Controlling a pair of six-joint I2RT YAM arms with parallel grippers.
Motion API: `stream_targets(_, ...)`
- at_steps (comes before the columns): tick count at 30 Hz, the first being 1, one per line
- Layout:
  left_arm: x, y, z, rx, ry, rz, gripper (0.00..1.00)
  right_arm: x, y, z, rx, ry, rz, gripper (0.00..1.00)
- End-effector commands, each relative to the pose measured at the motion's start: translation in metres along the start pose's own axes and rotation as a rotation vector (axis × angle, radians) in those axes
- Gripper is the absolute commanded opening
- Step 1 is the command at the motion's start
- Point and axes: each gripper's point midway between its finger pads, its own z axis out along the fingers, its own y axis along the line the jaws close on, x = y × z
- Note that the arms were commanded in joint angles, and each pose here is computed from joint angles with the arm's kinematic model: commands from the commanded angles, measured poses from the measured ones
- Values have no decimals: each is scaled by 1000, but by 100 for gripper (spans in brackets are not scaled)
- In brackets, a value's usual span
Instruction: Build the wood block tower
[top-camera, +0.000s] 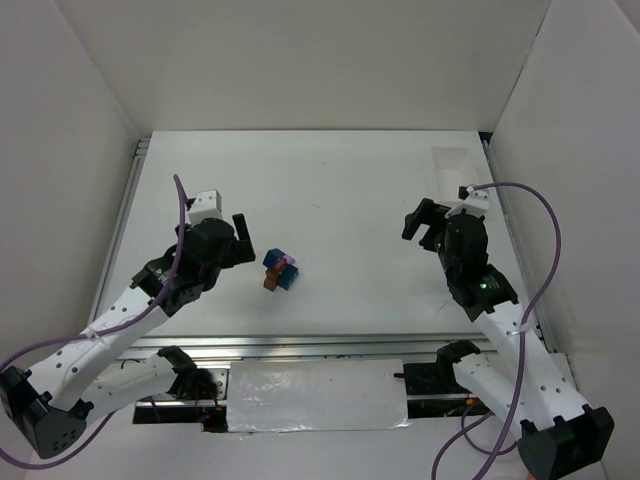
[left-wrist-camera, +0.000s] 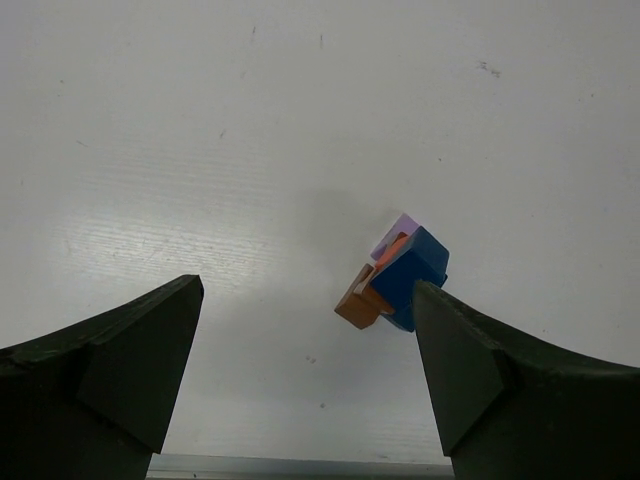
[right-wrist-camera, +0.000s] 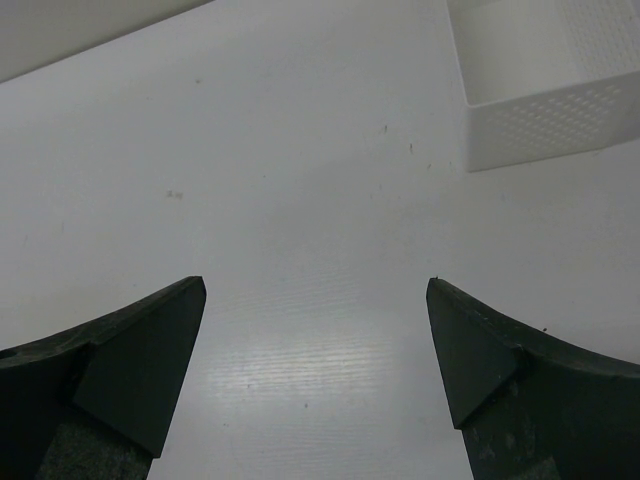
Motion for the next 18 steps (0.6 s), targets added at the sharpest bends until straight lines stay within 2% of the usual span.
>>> stream_targets(1,-6,-8,-2,59,-38,-13,99,-15,4,-10,-17,-20,23,100)
stream_targets(6,0,-15,-1,127,-40,26,99,-13,3,-13,-13,6,6,100)
stream_targets(11,20,-58,2,378,11,178,99,-8,9,-13,-47,31,-10,100)
stream_targets(18,19,-53,14,304,20,193,99,-9,9,-15,-58,30,-29,100)
